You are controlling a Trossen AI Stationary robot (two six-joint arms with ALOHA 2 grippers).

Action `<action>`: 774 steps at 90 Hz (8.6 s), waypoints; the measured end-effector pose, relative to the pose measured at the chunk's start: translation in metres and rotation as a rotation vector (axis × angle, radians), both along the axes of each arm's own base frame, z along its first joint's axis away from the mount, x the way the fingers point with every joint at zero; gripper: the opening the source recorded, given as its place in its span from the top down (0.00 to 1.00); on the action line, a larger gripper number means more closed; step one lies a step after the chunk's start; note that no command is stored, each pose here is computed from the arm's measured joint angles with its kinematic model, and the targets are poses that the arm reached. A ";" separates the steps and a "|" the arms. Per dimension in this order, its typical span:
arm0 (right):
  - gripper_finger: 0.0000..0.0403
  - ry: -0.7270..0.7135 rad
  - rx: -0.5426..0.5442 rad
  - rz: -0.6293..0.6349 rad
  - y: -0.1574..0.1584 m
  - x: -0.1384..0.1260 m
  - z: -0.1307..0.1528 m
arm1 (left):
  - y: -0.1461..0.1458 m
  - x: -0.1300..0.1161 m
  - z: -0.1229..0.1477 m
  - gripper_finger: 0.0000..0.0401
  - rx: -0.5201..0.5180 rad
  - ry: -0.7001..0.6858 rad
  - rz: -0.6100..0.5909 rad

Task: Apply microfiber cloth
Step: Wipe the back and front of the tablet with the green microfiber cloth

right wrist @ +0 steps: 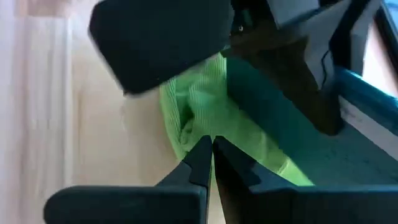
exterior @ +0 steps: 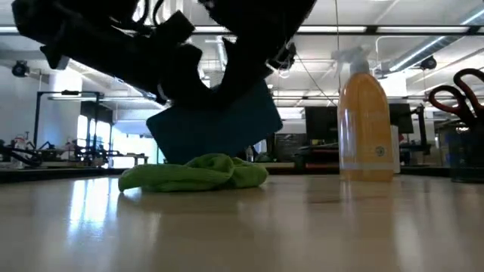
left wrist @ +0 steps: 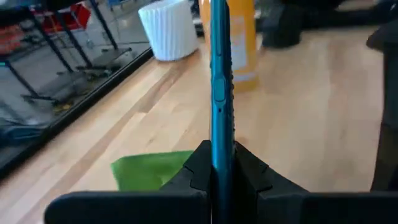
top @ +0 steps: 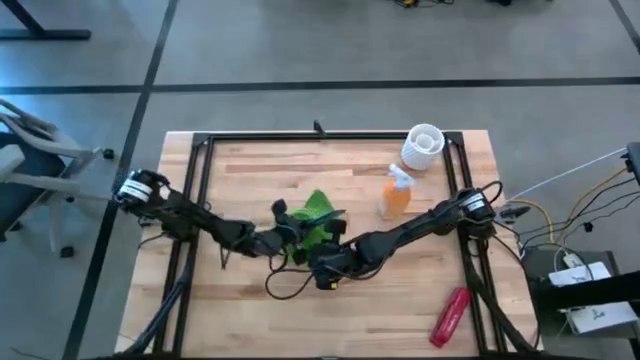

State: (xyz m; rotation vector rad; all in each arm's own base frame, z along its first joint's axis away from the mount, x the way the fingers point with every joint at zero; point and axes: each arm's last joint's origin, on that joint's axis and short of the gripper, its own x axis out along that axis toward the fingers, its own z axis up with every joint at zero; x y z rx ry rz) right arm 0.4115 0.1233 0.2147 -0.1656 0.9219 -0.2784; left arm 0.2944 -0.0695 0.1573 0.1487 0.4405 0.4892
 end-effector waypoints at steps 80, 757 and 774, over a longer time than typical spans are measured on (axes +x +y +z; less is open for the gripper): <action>1.00 0.012 -0.031 -0.054 -0.015 -0.001 0.004 | 0.016 -0.055 0.045 0.97 0.130 0.356 0.085; 1.00 -0.114 0.556 0.175 -0.141 0.071 -0.079 | 0.040 -0.105 -0.057 0.85 -0.157 0.300 -0.006; 1.00 -0.103 0.535 0.221 -0.134 0.071 -0.079 | 0.037 -0.107 -0.043 0.85 -0.146 0.246 -0.051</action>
